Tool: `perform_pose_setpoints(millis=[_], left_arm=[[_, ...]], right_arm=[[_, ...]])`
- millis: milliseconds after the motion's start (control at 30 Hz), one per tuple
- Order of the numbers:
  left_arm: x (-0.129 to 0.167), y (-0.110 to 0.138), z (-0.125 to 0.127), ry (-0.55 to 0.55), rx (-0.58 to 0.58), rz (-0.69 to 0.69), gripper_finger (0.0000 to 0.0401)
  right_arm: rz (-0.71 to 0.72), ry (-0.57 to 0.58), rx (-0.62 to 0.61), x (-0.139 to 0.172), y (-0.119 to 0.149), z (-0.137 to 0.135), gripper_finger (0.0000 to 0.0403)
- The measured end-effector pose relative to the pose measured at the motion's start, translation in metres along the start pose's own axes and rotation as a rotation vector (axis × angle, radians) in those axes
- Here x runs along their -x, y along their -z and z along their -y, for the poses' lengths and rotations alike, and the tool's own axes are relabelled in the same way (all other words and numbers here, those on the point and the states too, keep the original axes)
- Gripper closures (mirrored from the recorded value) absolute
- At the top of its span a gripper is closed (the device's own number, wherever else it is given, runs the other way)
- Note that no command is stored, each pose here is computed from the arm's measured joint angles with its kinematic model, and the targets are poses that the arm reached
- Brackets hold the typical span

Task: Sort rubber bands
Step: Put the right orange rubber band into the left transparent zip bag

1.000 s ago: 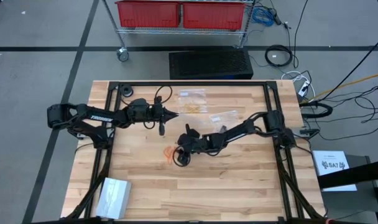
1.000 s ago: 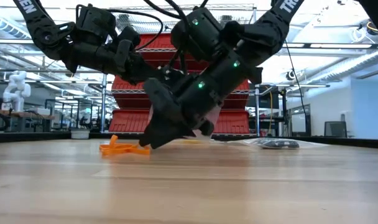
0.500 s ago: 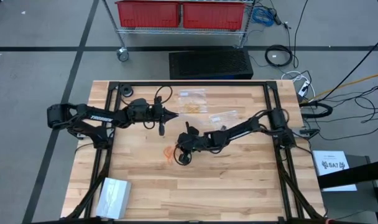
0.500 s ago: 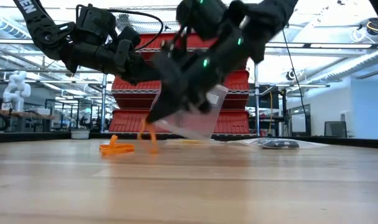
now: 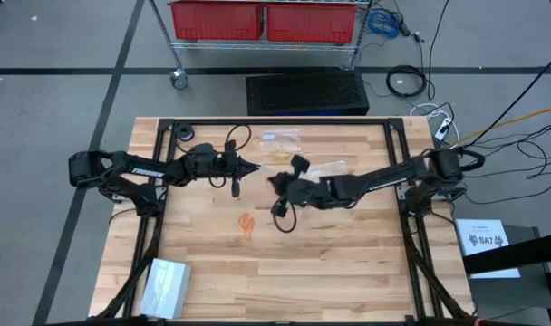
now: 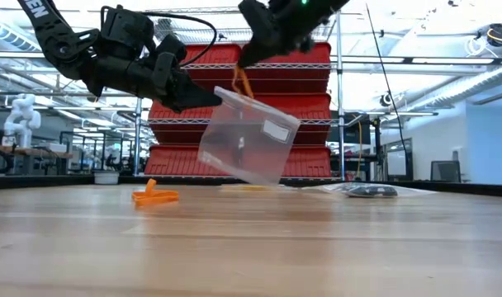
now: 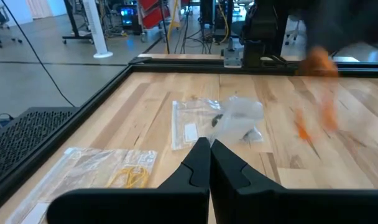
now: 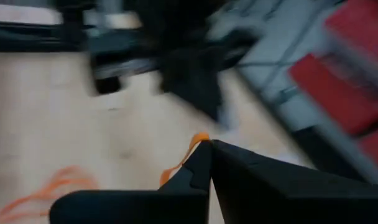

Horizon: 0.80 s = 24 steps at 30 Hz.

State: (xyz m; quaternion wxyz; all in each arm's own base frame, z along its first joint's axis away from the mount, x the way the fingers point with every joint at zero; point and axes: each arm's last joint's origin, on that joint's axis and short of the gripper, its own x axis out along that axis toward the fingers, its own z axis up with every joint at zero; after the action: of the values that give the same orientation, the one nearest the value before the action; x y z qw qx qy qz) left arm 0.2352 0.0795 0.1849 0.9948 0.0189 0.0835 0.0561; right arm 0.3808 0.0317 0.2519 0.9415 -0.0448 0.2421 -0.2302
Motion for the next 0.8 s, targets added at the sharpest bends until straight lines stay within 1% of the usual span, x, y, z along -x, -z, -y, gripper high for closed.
perform_pose_setpoints(millis=[133, 233, 333, 400, 600, 800], left_arm=[[0.0, 0.0, 0.0, -0.001, 0.0, 0.0, 0.0401], [0.0, -0.001, 0.0, -0.001, -0.002, 0.008, 0.0401], [0.0, -0.001, 0.0, -0.002, -0.002, 0.014, 0.0401], [0.0, -0.002, 0.0, -0.003, -0.002, 0.018, 0.0401], [0.0, -0.002, 0.0, -0.003, -0.003, 0.025, 0.0401], [0.0, -0.007, -0.001, -0.004, 0.062, 0.056, 0.0401]], right_arm=[[0.051, 0.167, 0.111, 0.013, -0.01, 0.006, 0.0403], [0.062, 0.219, 0.137, 0.015, -0.013, 0.008, 0.0403], [0.056, 0.242, 0.159, 0.014, -0.012, 0.008, 0.0403], [0.05, 0.29, 0.178, 0.014, -0.011, 0.009, 0.0403], [0.049, 0.323, 0.187, 0.014, -0.012, 0.01, 0.0403], [0.048, 0.328, 0.191, 0.014, -0.012, 0.01, 0.0403]])
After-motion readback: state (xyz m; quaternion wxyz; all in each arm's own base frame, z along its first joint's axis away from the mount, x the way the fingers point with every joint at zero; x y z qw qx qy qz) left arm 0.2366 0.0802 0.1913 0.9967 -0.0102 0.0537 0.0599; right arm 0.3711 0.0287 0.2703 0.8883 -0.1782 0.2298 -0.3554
